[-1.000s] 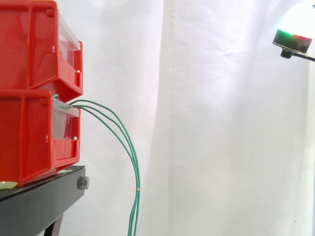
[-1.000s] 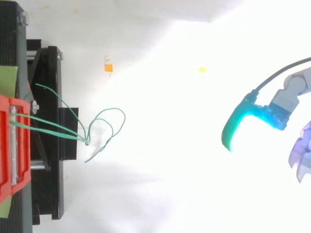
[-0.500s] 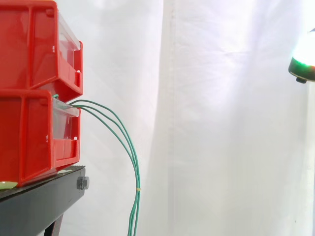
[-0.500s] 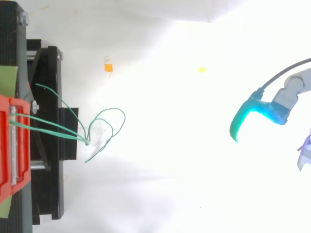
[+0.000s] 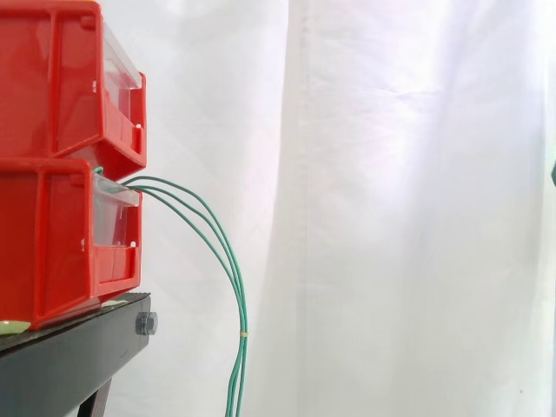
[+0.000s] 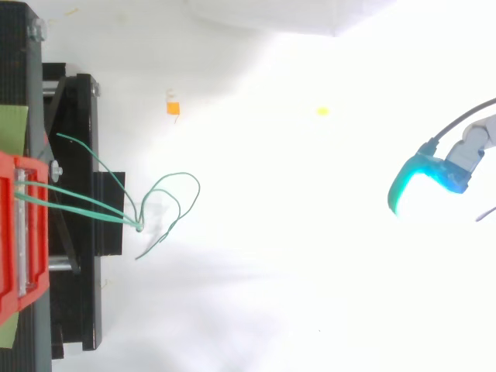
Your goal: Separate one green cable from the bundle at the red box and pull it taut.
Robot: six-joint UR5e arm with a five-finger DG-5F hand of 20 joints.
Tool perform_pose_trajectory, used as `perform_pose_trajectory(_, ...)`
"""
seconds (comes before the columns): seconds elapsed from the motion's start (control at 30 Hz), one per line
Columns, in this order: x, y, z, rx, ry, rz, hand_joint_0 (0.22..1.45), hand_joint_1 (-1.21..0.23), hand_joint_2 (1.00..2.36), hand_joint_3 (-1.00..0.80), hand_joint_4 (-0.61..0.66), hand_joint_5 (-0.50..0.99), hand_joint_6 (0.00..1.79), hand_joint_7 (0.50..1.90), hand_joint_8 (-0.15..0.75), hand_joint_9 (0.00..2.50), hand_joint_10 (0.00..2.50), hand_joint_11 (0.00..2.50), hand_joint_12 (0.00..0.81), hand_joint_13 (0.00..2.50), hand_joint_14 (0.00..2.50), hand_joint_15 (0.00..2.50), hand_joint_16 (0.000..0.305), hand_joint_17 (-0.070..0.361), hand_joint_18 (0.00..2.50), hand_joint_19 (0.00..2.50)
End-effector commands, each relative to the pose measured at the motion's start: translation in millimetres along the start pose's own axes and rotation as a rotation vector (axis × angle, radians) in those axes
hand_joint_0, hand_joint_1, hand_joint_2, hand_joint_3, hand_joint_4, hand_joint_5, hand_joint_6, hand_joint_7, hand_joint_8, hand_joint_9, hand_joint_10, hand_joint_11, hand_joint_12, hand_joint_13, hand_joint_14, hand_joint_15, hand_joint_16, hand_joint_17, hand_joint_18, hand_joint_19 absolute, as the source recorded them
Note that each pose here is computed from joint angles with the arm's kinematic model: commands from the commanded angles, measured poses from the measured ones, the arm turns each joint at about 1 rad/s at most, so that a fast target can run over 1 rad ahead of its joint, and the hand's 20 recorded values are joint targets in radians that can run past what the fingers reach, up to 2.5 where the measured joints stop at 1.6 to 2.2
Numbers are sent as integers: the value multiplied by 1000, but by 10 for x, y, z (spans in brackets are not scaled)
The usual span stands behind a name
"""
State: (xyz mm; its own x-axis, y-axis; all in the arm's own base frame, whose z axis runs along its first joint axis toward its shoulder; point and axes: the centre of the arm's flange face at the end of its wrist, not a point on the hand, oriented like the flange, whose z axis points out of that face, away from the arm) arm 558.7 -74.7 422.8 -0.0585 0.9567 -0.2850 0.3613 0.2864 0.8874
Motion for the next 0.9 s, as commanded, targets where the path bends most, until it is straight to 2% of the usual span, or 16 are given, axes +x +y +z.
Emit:
perform_pose_trajectory(0.0,-6,55,62,-57,-15,7,348,-459,1000,-500,215,-194,501,645,453,1232,0,52,585,1191,5,168,105,236,1759,0)
perform_pose_trajectory(0.07,-28,155,180,-157,-53,20,349,-461,1000,-500,215,-195,501,644,456,1222,0,39,581,1182,6,163,104,233,1740,0)
perform_pose_trajectory(0.1,-28,155,180,-157,-53,20,348,-465,1000,-500,216,-195,501,643,455,1222,0,29,581,1176,5,163,102,231,1734,0)
perform_pose_trajectory(0.17,-47,197,351,-234,-108,26,349,-465,1000,-500,216,-196,501,643,456,1223,0,24,577,1168,5,156,100,225,1724,0)
perform_pose_trajectory(0.2,-46,196,415,-254,-126,17,350,-468,1000,-500,216,-197,501,643,457,1223,0,15,576,1169,5,156,98,221,1729,0)
perform_pose_trajectory(0.3,-23,123,561,-262,-147,-13,350,-469,1000,-500,220,-198,501,645,467,1239,0,0,583,1172,5,141,94,210,1759,0)
perform_pose_trajectory(0.33,-20,94,658,-279,-160,-24,351,-470,1000,-500,222,-198,501,644,465,1247,0,1,584,1175,4,142,93,209,1774,0)
perform_pose_trajectory(0.5,14,-104,979,-308,-170,2,354,-476,1000,-500,225,-201,501,648,485,1284,0,0,606,1254,5,119,88,199,1888,0)
perform_pose_trajectory(0.53,11,-169,1061,-314,-167,16,354,-476,1000,-500,226,-202,501,647,486,1290,0,0,607,1257,4,117,88,197,1893,0)
perform_pose_trajectory(0.57,2,-189,1130,-341,-157,63,354,-476,1000,-500,230,-203,501,648,489,1322,0,0,616,1291,4,120,87,196,1940,0)
perform_pose_trajectory(0.6,-3,-189,1133,-348,-153,77,355,-475,1000,-500,236,-205,501,653,489,1330,0,0,615,1315,4,117,88,198,2001,0)
perform_pose_trajectory(0.63,-23,-196,1132,-348,-156,78,355,-477,1000,-500,237,-206,501,652,489,1340,0,0,615,1338,4,118,88,197,2028,0)
perform_pose_trajectory(0.7,1,-300,1243,-349,-139,133,357,-476,1000,-500,244,-209,501,653,496,1375,0,0,625,1416,4,126,88,198,2127,0)
perform_pose_trajectory(0.8,-36,-307,1243,-357,-133,191,358,-478,1000,-500,251,-210,501,654,497,1427,0,0,631,1514,6,161,88,199,2253,0)
perform_pose_trajectory(0.83,-27,-355,1280,-350,-130,200,358,-477,1000,-500,252,-210,501,654,498,1433,0,0,632,1518,5,162,88,197,2257,0)
perform_pose_trajectory(0.87,-20,-495,1385,-334,-123,218,359,-476,1000,-500,262,-211,501,656,493,1458,0,0,630,1578,6,185,88,199,2338,0)
